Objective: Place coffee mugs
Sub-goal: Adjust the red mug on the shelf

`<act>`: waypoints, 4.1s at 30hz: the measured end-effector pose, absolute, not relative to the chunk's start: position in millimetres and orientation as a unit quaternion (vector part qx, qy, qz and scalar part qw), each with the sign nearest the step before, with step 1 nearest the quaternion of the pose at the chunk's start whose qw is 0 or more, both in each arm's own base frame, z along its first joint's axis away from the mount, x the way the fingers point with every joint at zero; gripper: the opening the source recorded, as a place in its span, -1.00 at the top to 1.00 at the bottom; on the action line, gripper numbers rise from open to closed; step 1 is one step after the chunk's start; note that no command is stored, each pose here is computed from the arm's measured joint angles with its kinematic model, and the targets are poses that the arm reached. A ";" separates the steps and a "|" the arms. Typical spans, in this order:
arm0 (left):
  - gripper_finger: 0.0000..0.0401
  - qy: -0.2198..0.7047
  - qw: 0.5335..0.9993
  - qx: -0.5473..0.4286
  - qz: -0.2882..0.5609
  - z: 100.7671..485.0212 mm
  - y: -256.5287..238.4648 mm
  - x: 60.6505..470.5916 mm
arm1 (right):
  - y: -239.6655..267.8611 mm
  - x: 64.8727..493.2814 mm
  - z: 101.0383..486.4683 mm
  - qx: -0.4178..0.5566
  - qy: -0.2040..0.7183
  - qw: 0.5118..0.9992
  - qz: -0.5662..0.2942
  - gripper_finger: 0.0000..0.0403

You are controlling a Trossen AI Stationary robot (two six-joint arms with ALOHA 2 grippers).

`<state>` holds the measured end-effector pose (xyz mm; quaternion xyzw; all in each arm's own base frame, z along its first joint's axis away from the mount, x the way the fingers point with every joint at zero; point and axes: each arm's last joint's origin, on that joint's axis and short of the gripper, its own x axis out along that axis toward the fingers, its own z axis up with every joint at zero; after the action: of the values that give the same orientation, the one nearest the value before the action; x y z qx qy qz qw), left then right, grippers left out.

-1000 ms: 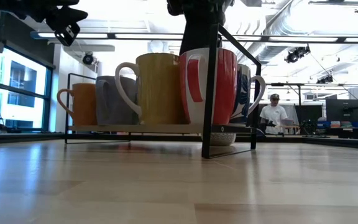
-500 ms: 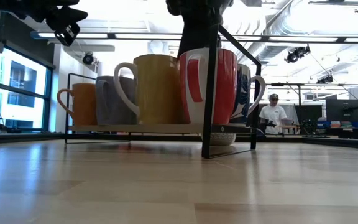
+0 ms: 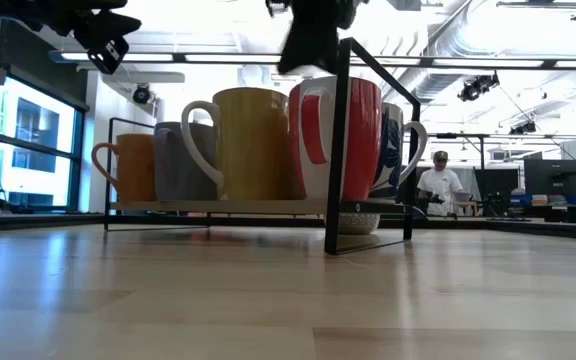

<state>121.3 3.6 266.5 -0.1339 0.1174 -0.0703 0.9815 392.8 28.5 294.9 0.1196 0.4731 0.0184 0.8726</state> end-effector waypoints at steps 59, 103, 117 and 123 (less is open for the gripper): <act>0.40 0.081 0.982 -0.154 -0.069 274.0 3.4 116.4 | 121.9 292.9 317.0 0.137 0.483 0.865 -0.021 0.92; 0.40 0.071 0.982 -0.161 -0.074 276.3 3.2 116.6 | 125.2 317.6 266.7 0.104 0.478 0.843 -0.221 0.92; 0.40 0.072 0.982 -0.161 -0.074 276.3 3.2 116.6 | 127.1 320.1 248.1 0.127 0.469 0.849 -0.206 0.92; 0.40 0.072 0.982 -0.161 -0.074 276.3 3.2 116.6 | 127.3 321.6 248.1 0.125 0.459 0.855 -0.207 0.92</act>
<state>116.6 3.2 276.3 -0.1606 0.0716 -0.0738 0.9817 321.6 127.3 248.1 0.1254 0.4588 -0.2067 0.8550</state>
